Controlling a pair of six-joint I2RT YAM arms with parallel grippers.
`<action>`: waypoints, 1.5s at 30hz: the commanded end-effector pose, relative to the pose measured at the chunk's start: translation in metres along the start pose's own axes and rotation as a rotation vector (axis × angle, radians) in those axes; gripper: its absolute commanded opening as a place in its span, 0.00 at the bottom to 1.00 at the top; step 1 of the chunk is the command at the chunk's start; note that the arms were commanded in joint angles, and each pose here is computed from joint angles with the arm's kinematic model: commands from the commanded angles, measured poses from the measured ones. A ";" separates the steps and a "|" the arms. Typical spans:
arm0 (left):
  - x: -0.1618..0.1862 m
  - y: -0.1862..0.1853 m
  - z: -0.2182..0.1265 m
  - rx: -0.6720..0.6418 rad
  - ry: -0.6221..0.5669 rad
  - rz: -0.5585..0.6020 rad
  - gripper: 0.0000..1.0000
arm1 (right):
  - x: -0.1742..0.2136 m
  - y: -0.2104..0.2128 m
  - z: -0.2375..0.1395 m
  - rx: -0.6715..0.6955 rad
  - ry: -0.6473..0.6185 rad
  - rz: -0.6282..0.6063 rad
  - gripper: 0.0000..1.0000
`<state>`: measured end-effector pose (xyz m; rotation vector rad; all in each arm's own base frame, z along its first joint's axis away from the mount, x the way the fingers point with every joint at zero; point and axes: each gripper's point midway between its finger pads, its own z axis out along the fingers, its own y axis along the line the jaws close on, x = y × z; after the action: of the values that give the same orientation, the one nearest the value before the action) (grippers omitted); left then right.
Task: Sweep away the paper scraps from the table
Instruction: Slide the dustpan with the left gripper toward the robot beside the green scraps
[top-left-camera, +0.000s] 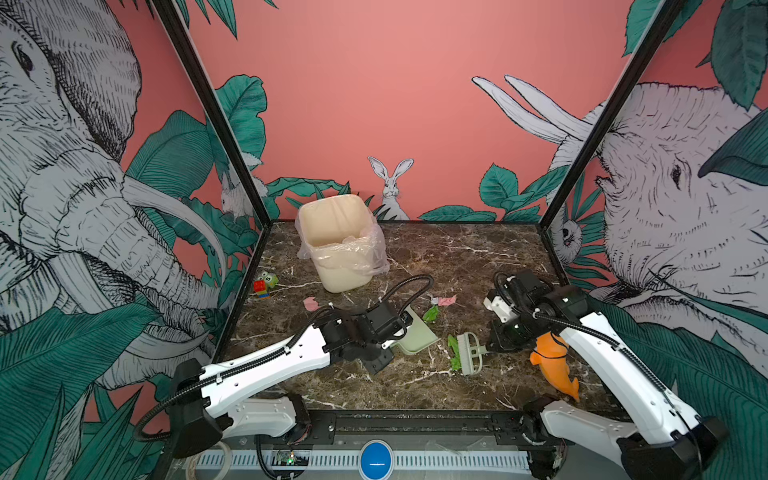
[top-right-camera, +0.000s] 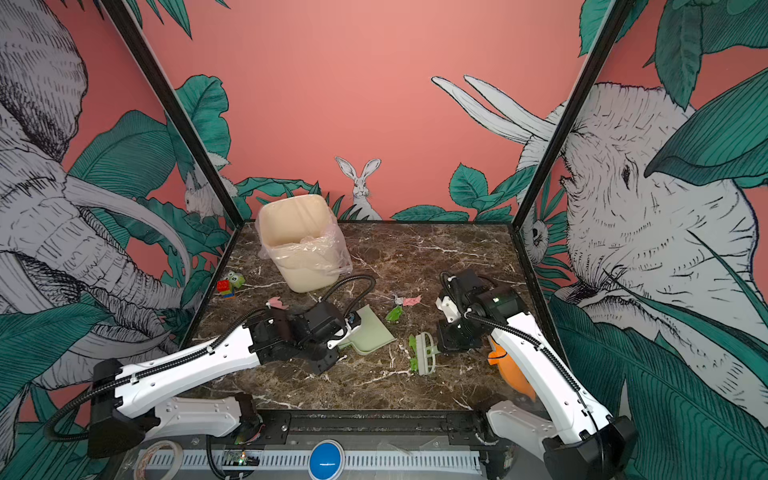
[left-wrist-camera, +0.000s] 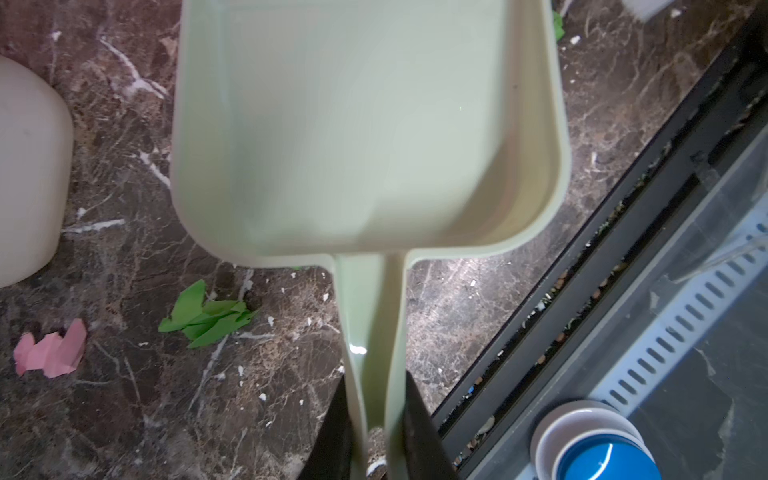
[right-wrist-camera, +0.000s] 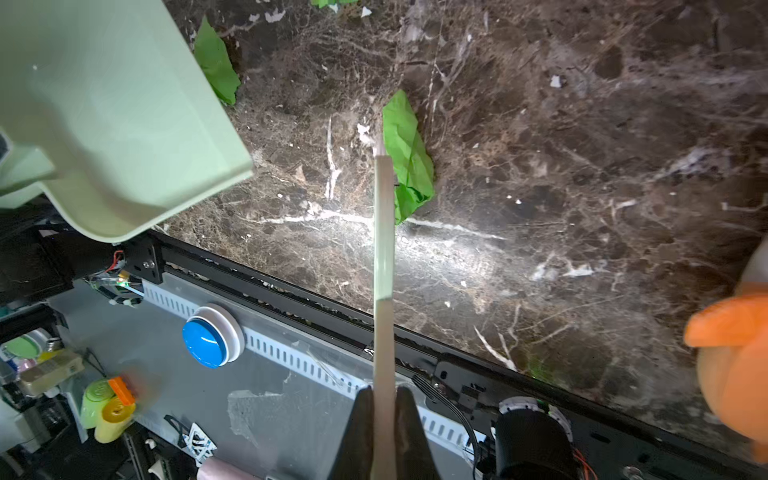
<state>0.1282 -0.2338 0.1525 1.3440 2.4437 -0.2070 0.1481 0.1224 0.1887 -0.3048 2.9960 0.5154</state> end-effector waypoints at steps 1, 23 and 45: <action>0.008 -0.014 0.008 0.041 0.035 -0.003 0.04 | 0.011 -0.018 -0.011 0.104 0.029 -0.038 0.00; 0.018 -0.057 0.059 0.075 0.120 0.153 0.03 | -0.044 -0.035 0.001 0.304 0.056 -0.155 0.00; 0.018 -0.057 0.075 0.048 0.132 0.278 0.02 | -0.058 -0.015 0.027 0.333 0.101 -0.251 0.00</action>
<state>0.0867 -0.2735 0.0763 1.7133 2.3671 -0.1476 0.2088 0.1295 0.1649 -0.6841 3.0006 0.0063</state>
